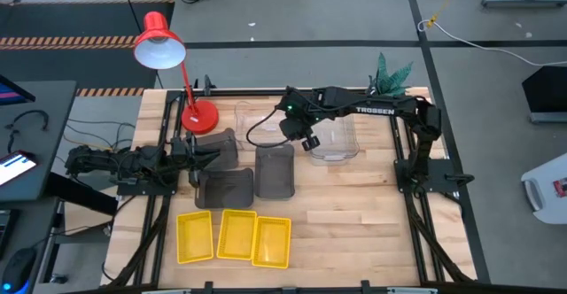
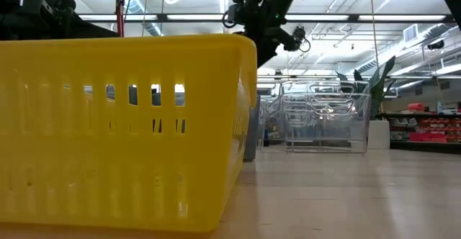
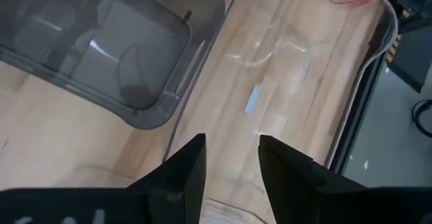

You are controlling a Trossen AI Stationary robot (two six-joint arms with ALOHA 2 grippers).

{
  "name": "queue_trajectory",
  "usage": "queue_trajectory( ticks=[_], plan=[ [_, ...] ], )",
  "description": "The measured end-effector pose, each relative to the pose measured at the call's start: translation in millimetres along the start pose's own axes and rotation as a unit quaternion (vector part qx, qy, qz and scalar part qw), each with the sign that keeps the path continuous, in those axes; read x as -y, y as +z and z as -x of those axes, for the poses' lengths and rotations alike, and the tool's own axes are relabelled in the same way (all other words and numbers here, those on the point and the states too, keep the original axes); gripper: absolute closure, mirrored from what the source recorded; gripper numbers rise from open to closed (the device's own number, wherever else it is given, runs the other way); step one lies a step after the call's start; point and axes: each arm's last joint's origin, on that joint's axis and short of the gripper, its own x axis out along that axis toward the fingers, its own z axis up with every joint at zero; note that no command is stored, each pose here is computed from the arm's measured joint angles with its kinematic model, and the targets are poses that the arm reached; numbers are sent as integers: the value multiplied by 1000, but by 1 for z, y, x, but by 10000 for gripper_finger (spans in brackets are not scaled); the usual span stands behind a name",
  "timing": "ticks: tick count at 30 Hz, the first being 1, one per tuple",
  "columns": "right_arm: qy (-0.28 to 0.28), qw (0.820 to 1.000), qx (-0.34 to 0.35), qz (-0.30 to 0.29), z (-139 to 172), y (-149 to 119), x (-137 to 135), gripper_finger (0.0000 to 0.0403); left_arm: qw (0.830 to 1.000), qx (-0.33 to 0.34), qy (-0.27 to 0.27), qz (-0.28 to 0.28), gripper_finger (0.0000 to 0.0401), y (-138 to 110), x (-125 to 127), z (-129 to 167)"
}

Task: Stack baskets by color
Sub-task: Stack the left transparent bin on the right transparent bin

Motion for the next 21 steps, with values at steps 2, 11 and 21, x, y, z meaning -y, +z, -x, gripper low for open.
queue_trajectory(
  ticks=[2,11,21],
  plan=[
    [7,1000,-10,-1,0,-2,-1,262,1000,0,0,0,369,0,0,0],
    [47,998,-32,25,0,2,-17,262,1000,0,0,0,366,0,0,0],
    [54,995,-80,8,-37,1,-21,256,1000,0,0,0,367,0,0,0]
  ],
)
